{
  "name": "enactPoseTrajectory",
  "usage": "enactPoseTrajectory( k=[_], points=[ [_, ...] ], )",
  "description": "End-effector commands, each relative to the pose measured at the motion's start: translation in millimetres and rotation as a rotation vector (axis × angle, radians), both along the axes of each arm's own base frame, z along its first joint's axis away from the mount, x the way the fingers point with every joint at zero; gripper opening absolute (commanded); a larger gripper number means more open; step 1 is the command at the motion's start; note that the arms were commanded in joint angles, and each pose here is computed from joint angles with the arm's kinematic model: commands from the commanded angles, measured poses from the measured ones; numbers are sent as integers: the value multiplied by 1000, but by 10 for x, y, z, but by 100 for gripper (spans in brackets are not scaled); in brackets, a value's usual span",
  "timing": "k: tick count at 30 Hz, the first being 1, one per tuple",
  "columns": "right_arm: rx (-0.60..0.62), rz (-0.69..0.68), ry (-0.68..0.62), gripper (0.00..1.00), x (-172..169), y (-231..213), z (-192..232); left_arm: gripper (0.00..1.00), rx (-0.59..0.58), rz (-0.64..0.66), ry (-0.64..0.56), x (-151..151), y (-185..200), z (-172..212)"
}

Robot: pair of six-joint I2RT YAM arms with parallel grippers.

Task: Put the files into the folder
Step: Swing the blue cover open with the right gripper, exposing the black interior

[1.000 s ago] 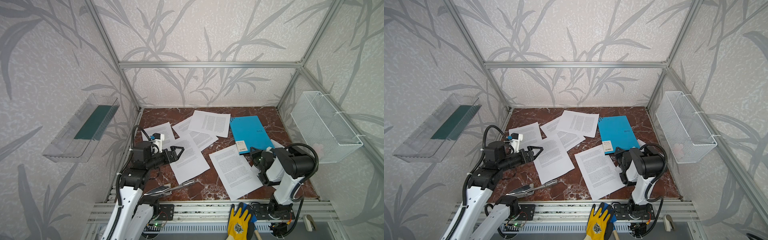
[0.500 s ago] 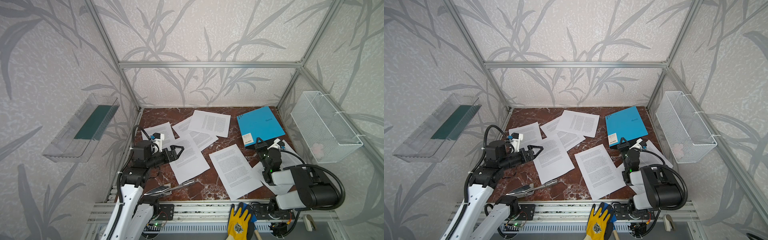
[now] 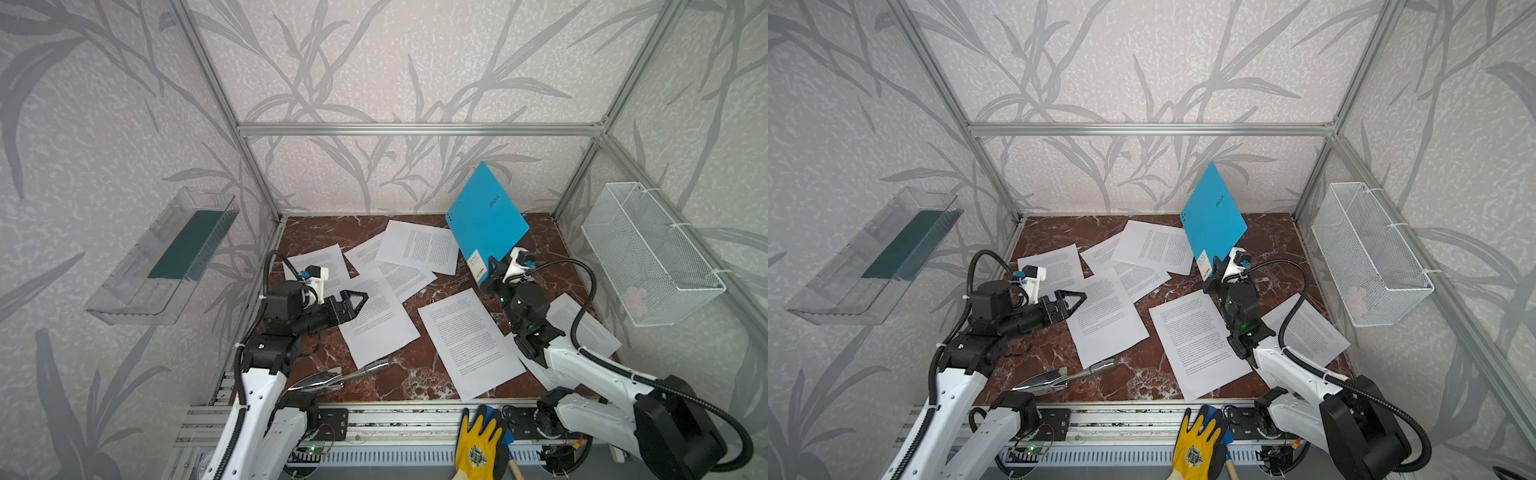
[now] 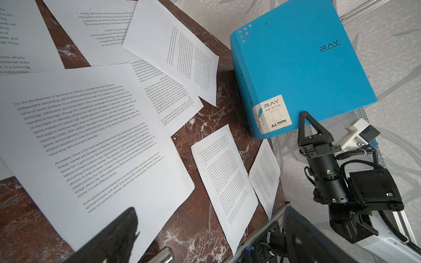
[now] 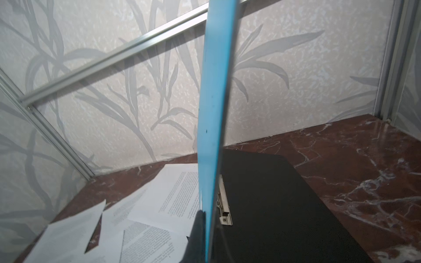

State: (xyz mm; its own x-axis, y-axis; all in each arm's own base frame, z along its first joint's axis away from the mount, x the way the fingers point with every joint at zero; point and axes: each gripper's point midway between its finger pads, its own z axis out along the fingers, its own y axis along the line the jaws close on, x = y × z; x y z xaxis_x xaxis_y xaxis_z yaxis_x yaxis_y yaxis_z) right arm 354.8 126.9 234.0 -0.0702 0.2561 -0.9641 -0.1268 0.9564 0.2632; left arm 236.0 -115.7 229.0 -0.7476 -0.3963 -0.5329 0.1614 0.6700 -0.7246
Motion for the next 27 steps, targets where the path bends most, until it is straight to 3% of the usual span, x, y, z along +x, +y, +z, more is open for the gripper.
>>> enactPoseTrajectory(
  k=[1, 10, 15, 17, 27],
  points=[
    [-278, -132, -69, 0, 61, -6, 101, 99, -11, -10, -21, -25, -12, 28],
    [-536, -199, -140, 0, 157, 342, 41, 99, -13, -13, -28, -33, -16, 46],
    [-754, -267, -199, 0, 162, 608, -14, 99, -14, -13, -33, -36, -16, 56],
    [-831, -299, -161, 0, 230, 679, -128, 99, -15, -16, -32, -39, -21, 52],
    [-912, -303, -95, 0, 307, 768, -471, 99, -19, -18, -34, -45, -26, 61]
  ],
)
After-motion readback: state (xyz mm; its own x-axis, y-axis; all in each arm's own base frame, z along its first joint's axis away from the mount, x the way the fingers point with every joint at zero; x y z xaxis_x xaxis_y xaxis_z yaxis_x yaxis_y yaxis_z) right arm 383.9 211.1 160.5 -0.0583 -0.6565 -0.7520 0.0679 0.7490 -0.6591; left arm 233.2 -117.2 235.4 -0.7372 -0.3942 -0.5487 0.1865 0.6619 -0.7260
